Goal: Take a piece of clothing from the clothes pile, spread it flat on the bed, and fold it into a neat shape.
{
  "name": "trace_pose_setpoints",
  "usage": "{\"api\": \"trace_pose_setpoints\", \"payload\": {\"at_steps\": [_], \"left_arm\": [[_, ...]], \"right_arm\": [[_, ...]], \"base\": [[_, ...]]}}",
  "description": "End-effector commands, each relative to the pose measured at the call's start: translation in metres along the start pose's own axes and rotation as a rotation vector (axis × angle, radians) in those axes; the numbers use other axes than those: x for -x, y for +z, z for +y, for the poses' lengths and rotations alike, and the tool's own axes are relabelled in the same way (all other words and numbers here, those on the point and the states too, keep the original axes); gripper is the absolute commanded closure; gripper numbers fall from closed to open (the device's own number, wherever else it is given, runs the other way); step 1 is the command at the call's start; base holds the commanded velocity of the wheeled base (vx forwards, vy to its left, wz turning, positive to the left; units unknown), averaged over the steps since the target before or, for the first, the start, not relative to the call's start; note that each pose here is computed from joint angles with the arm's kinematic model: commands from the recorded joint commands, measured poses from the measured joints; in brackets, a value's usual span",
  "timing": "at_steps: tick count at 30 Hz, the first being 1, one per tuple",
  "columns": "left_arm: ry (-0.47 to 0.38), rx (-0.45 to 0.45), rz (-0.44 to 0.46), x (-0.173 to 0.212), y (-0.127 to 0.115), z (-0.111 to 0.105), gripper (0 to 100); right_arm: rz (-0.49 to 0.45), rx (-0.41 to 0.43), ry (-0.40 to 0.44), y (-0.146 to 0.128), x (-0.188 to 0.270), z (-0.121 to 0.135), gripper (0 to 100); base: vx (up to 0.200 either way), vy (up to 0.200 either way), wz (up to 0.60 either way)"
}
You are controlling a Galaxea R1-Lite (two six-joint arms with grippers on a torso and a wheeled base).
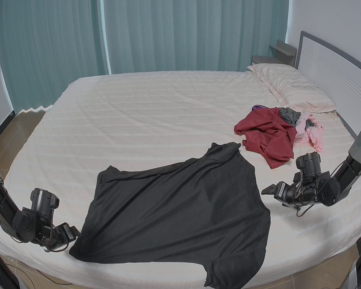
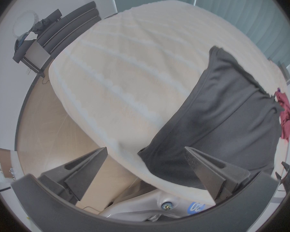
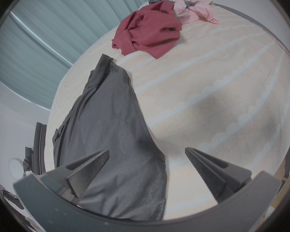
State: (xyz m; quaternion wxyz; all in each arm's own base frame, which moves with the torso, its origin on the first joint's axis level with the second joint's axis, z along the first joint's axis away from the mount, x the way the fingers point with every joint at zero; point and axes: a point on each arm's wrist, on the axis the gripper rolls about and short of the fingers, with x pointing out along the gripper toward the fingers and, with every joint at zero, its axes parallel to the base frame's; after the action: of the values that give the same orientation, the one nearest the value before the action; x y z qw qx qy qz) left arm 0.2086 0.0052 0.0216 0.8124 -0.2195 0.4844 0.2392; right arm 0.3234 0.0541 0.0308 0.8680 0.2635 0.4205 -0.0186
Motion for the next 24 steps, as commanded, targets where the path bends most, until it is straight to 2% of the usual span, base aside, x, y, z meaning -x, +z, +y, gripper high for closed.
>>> {"api": "trace_pose_setpoints", "payload": {"at_steps": [1, 4, 13, 15, 24], "left_arm": [[-0.144, 0.053, -0.089, 0.022, 0.019, -0.004, 0], [-0.210, 0.059, -0.102, 0.027, 0.028, -0.009, 0], [-0.246, 0.113, -0.129, 0.030, 0.031, -0.011, 0], [-0.249, 0.122, -0.130, 0.030, 0.031, -0.011, 0], [-0.260, 0.122, -0.133, 0.028, 0.035, -0.015, 0]], "right_arm": [[-0.090, -0.037, 0.069, 0.015, 0.030, 0.015, 0], [-0.094, -0.033, 0.078, 0.013, 0.036, 0.018, 0], [-0.065, -0.028, 0.074, 0.003, 0.036, 0.017, 0], [-0.059, -0.024, 0.074, 0.001, 0.037, 0.018, 0], [-0.044, -0.005, 0.086, -0.009, 0.037, 0.020, 0]], "base": [[0.000, 0.000, 0.00], [0.000, 0.000, 0.00], [0.000, 0.000, 0.00], [0.200, 0.000, 0.00], [0.022, 0.000, 0.00]]}}
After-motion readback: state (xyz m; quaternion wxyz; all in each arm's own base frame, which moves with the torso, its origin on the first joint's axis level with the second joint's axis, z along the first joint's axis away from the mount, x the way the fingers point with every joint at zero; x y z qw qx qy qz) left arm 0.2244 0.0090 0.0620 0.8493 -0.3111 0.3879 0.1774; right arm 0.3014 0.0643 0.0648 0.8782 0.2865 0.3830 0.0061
